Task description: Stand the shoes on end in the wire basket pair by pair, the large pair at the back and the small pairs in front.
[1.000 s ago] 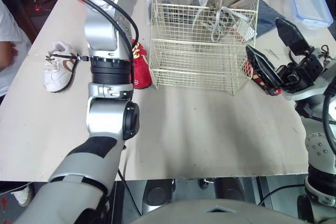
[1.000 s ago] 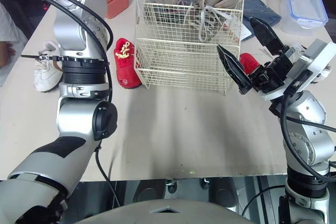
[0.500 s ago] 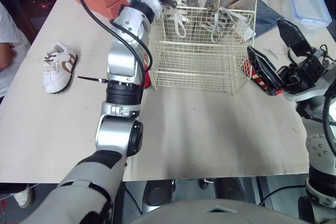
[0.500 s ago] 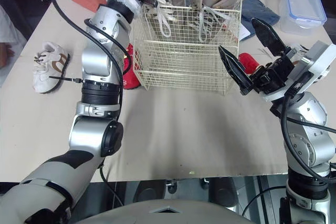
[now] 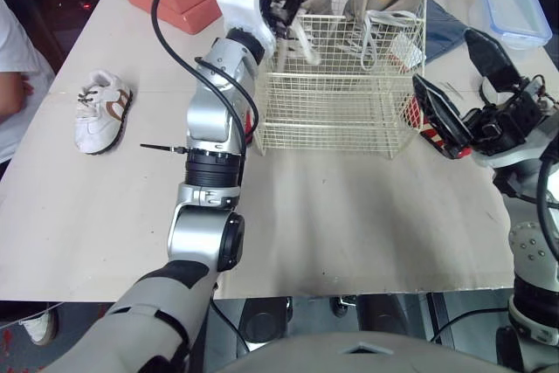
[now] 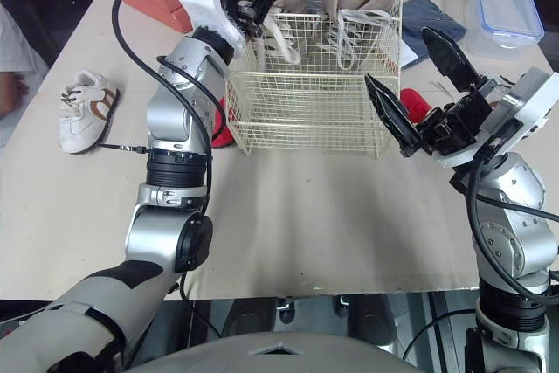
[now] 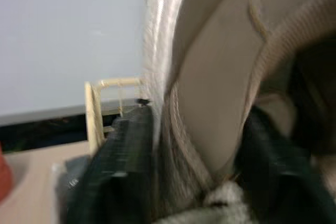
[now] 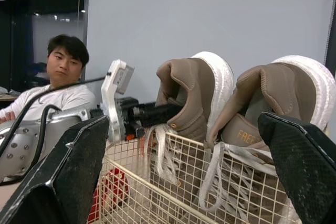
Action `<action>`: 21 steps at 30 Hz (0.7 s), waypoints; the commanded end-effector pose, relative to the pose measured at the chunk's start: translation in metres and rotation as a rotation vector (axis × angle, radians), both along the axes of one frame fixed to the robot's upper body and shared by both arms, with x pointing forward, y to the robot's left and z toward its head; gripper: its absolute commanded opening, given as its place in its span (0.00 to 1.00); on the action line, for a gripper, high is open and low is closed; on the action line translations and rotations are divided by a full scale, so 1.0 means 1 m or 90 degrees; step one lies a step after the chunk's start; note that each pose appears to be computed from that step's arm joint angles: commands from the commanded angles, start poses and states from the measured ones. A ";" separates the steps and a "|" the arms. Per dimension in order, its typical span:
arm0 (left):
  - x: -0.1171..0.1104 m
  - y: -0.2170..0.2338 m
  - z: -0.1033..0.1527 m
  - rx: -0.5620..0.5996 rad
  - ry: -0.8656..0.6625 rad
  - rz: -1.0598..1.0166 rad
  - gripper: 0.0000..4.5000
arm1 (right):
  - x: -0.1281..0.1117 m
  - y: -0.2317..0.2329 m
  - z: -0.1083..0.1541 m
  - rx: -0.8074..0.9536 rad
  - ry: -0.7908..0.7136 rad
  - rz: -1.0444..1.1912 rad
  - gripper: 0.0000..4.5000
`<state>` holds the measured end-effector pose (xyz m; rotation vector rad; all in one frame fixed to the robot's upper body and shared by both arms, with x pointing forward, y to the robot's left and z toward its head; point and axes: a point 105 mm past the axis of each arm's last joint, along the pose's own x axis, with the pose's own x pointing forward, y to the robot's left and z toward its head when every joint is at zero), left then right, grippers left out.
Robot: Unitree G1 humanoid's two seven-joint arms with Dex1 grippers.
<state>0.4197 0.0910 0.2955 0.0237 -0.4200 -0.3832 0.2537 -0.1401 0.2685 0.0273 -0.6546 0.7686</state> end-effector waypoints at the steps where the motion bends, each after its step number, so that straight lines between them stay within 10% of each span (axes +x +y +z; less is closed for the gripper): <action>1: -0.006 0.008 0.012 -0.001 -0.039 0.017 0.99 | -0.005 -0.005 0.010 -0.003 -0.034 -0.011 1.00; 14: -0.077 0.025 0.041 0.115 -0.072 -0.097 0.99 | 0.009 -0.067 -0.014 -0.053 0.064 -0.140 1.00; 21: -0.129 0.010 0.005 0.278 -0.002 -0.406 0.99 | 0.027 -0.118 -0.089 -0.138 0.318 -0.269 1.00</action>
